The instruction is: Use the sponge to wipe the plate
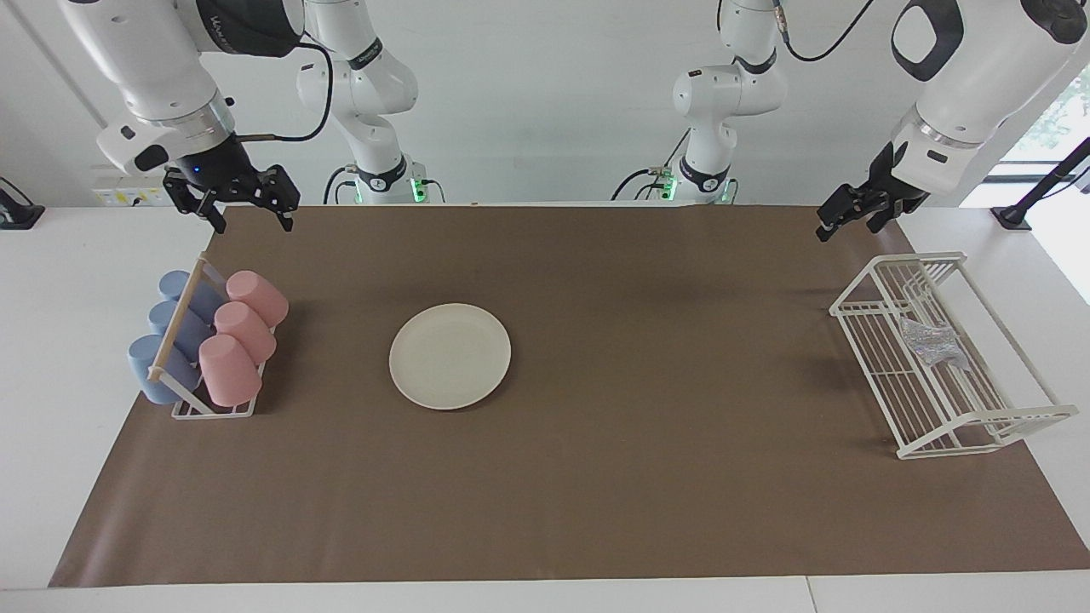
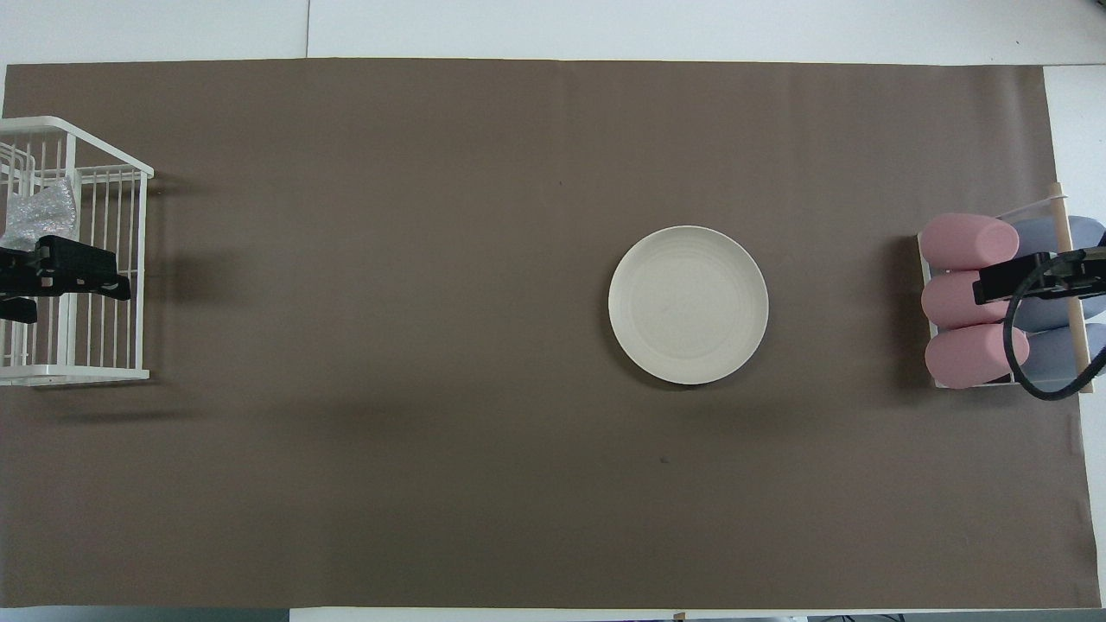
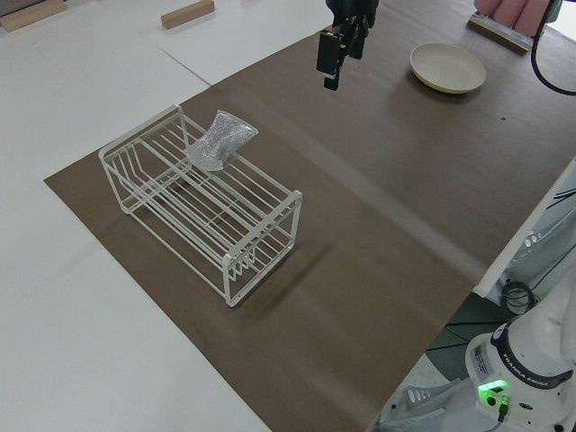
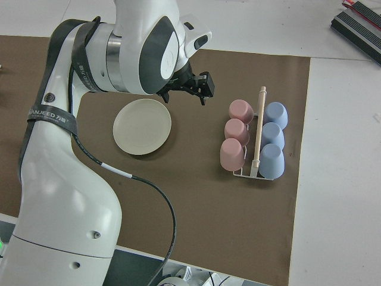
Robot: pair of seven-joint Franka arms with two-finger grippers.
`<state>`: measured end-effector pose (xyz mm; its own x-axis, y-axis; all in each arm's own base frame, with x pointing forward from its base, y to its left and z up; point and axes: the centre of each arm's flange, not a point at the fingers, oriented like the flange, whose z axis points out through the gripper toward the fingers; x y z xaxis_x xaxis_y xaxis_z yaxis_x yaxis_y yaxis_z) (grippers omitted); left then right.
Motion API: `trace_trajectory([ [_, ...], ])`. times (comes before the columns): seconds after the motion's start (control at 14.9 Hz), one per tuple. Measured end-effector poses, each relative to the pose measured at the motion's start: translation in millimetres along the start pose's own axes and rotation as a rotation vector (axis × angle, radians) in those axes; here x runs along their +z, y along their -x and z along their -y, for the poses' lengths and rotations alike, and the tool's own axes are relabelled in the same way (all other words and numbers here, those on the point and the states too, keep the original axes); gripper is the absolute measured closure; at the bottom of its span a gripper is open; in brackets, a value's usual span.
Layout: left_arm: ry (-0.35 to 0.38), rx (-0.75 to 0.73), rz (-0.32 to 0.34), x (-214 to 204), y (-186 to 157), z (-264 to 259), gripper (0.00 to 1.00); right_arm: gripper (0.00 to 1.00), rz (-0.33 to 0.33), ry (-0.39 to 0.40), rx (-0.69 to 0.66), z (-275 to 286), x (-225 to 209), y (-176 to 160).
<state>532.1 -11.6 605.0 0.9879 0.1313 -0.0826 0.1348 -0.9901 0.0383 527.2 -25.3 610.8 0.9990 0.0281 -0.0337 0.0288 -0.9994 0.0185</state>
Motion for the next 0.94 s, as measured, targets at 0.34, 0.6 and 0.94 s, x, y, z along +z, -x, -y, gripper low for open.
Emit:
trace_trajectory([
  [0.34, -0.014, 0.014, -0.012, -9.0, -3.1, -6.0, 0.00, 0.00, 0.000, 0.000, 0.003, -1.4, 0.0, 0.1],
  [0.6, -0.016, 0.016, -0.003, 5.4, -6.6, -7.2, 0.00, 0.00, 0.000, 0.000, 0.003, -1.4, 0.0, 0.1],
  [0.94, -0.014, 0.017, -0.014, 0.2, -6.2, -7.9, 0.00, 0.00, 0.000, 0.000, 0.004, -2.0, 0.1, 0.2],
])
